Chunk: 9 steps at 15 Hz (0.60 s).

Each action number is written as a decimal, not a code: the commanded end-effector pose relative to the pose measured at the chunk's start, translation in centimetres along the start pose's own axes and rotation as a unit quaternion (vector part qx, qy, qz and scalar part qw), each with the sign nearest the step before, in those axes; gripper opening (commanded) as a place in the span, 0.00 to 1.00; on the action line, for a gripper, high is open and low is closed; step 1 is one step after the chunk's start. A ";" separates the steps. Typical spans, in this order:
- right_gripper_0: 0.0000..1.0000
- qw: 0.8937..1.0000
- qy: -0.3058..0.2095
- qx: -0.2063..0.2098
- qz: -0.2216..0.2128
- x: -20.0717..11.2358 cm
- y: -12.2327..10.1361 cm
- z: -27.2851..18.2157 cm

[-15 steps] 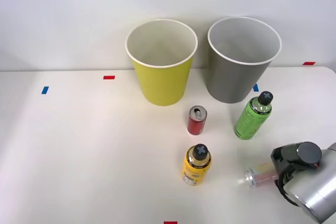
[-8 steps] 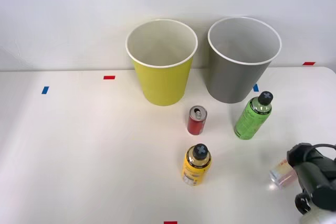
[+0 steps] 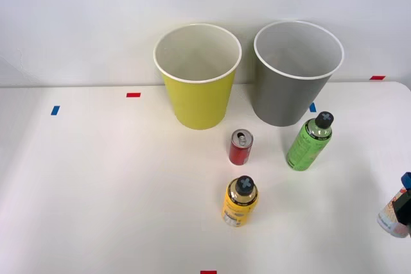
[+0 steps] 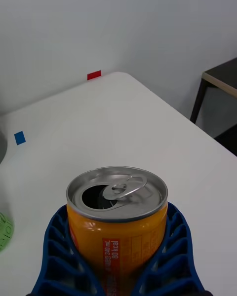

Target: Put cans in the gray bin, plastic bottles in the light green bin

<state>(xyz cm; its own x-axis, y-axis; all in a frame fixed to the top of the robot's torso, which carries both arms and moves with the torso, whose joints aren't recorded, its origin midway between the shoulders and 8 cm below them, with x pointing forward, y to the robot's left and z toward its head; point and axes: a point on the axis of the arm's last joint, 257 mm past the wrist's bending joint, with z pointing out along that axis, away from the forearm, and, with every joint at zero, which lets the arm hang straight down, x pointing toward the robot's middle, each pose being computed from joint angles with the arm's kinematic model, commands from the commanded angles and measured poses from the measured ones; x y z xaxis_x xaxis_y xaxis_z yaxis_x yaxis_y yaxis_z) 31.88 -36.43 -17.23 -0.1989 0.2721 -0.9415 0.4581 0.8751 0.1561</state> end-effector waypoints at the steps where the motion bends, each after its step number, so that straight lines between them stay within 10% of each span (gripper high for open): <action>1: 0.00 0.995 -0.075 -0.056 -0.025 -4.4 1.8 -0.3; 9: 0.00 0.965 -0.216 -0.147 0.028 -14.7 6.8 -0.9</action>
<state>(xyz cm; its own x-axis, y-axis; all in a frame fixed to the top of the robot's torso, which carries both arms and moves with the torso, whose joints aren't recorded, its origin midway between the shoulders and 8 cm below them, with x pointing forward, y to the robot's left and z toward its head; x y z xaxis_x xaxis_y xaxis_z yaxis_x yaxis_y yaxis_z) 36.74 -34.58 -3.14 0.1960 0.1757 -0.9647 0.2023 0.9554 0.2151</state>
